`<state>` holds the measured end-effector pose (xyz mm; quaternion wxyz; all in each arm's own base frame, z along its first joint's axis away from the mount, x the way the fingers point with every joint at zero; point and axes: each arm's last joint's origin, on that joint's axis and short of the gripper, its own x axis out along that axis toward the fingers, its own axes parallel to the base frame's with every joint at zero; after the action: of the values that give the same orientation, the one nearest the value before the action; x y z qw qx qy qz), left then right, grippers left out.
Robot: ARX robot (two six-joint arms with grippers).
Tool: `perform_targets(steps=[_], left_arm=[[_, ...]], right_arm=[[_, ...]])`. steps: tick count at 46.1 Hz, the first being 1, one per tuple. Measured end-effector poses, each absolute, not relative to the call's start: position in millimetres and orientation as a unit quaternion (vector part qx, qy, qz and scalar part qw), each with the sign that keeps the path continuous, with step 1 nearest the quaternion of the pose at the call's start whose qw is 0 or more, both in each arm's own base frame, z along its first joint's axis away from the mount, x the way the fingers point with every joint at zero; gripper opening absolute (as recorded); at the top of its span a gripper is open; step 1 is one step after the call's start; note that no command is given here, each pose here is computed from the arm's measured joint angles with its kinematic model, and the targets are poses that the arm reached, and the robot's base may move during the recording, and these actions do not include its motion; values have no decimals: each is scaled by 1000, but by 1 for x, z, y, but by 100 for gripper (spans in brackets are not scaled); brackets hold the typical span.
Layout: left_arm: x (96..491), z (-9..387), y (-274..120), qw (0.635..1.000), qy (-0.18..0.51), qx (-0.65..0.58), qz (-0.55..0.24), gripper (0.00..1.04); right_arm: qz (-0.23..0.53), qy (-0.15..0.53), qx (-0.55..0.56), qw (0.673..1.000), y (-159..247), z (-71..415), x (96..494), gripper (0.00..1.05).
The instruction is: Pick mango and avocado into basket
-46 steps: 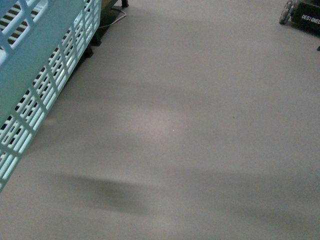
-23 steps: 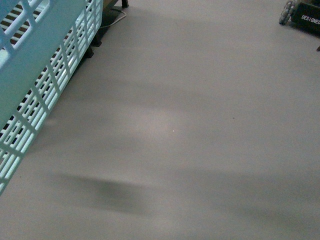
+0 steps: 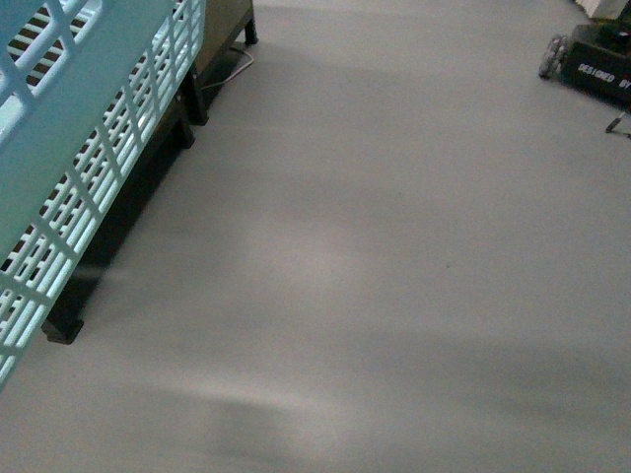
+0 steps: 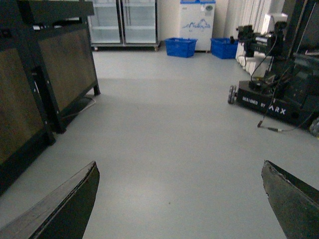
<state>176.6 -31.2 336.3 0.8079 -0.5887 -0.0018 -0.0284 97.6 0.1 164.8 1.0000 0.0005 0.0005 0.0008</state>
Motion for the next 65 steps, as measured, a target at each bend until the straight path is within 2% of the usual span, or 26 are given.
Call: perform_targets(steps=[65], left_arm=[[177,336,-31,808,-2,-588,-28,10]], right_arm=[[1,1,0,1000,0,165,98,97]])
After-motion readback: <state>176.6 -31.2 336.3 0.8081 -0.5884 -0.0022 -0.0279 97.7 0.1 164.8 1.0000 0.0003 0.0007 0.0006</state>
